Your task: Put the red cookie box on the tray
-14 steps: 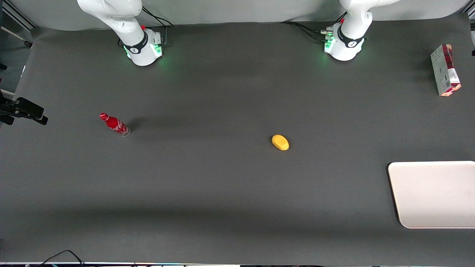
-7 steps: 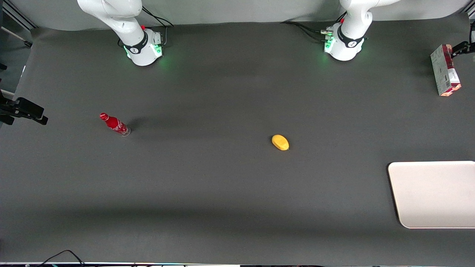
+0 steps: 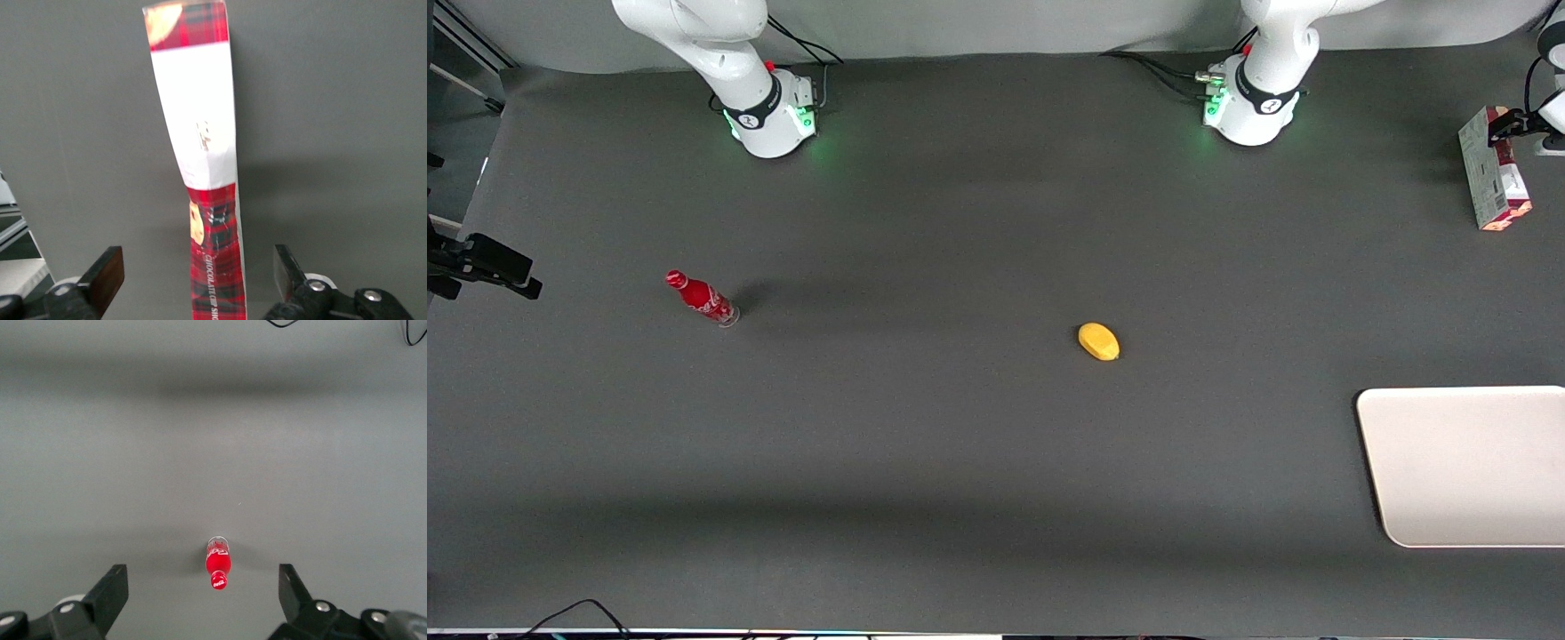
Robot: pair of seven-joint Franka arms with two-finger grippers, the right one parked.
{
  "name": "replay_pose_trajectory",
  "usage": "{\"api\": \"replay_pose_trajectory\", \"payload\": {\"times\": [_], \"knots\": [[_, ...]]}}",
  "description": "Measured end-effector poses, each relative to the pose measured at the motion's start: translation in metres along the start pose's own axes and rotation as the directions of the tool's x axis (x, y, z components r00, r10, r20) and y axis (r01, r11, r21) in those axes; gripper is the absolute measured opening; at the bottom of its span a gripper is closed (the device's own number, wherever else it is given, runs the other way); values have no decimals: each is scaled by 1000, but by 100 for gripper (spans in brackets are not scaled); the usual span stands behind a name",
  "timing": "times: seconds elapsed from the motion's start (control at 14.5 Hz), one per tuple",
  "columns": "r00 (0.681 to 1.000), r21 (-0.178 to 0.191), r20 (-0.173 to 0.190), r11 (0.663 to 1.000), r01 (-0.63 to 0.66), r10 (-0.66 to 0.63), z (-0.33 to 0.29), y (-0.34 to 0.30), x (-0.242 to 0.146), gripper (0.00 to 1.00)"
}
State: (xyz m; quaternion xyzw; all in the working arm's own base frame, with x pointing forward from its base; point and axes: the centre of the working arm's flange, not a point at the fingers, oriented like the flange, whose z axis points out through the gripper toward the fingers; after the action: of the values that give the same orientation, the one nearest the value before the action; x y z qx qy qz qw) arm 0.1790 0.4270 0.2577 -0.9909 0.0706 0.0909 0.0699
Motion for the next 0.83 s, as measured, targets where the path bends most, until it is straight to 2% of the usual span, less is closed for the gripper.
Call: {"api": "replay_pose_trajectory", "payload": {"times": [0.41, 0.55, 0.83], "knots": [[996, -23, 3, 995, 93, -93, 20, 5, -21, 100], [995, -29, -2, 995, 97, -97, 22, 7, -14, 100], [997, -16, -18, 997, 80, -80, 28, 15, 17, 100]]}}
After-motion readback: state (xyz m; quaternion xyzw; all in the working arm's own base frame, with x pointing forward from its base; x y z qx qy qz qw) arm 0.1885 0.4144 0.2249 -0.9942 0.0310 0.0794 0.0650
